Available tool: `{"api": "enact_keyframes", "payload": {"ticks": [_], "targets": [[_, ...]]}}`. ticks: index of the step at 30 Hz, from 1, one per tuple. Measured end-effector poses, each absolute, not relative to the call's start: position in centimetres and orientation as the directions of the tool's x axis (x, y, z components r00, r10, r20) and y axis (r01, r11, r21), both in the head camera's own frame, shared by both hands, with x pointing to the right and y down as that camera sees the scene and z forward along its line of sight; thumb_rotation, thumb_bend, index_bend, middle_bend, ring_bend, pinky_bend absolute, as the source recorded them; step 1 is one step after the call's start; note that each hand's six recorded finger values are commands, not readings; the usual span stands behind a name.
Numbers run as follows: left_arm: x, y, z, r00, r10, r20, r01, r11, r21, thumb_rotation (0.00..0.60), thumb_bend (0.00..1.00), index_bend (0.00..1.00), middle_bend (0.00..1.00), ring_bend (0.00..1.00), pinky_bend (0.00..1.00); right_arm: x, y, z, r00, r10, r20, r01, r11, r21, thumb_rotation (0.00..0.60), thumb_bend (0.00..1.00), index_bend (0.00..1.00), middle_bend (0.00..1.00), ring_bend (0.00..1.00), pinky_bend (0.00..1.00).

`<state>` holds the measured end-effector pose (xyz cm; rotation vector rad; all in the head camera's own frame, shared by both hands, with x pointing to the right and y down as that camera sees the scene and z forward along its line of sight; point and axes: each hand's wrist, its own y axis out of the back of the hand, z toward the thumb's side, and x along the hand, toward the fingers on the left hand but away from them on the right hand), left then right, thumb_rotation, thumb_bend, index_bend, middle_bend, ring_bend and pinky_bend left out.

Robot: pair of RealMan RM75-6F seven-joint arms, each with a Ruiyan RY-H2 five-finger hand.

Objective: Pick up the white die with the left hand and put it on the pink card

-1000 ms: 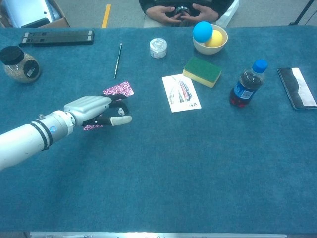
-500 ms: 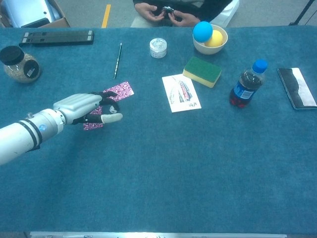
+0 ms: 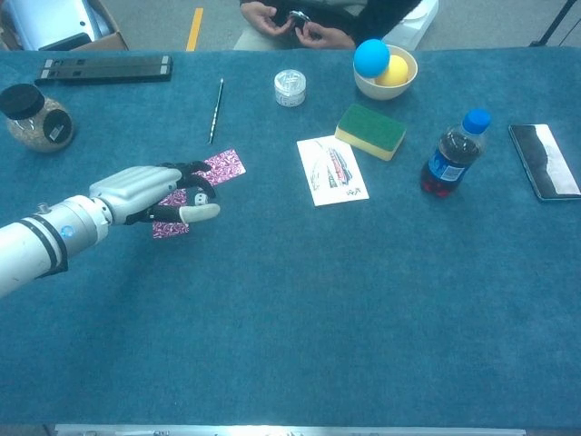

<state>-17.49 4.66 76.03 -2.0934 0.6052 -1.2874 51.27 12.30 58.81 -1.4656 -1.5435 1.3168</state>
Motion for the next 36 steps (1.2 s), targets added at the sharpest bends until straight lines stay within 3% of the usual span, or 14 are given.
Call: {"api": "enact_keyframes", "payload": {"ticks": [18,36], "targets": [[-17.6,4.5,78.1,0.394,-0.639,0.660,-0.063,-0.735,-0.675,0.026,0.02,0.22,0.00,0.00,0.00,51.6,12.6,58.6,-0.197,0.962,-0.187,0.337,-0.113,-0.935,0.600,0.29,0.32,0.22,0.10,0.18],[-19.6,4.8,76.9,0.375,-0.655,0.656,-0.054,-0.722,-0.690,0.027,0.02,0.22,0.00,0.00,0.00,51.2,12.4,58.7,-0.186,0.965,-0.185,0.340,-0.114,-0.934,0.600,0.29,0.32,0.22,0.10,0.18]]}}
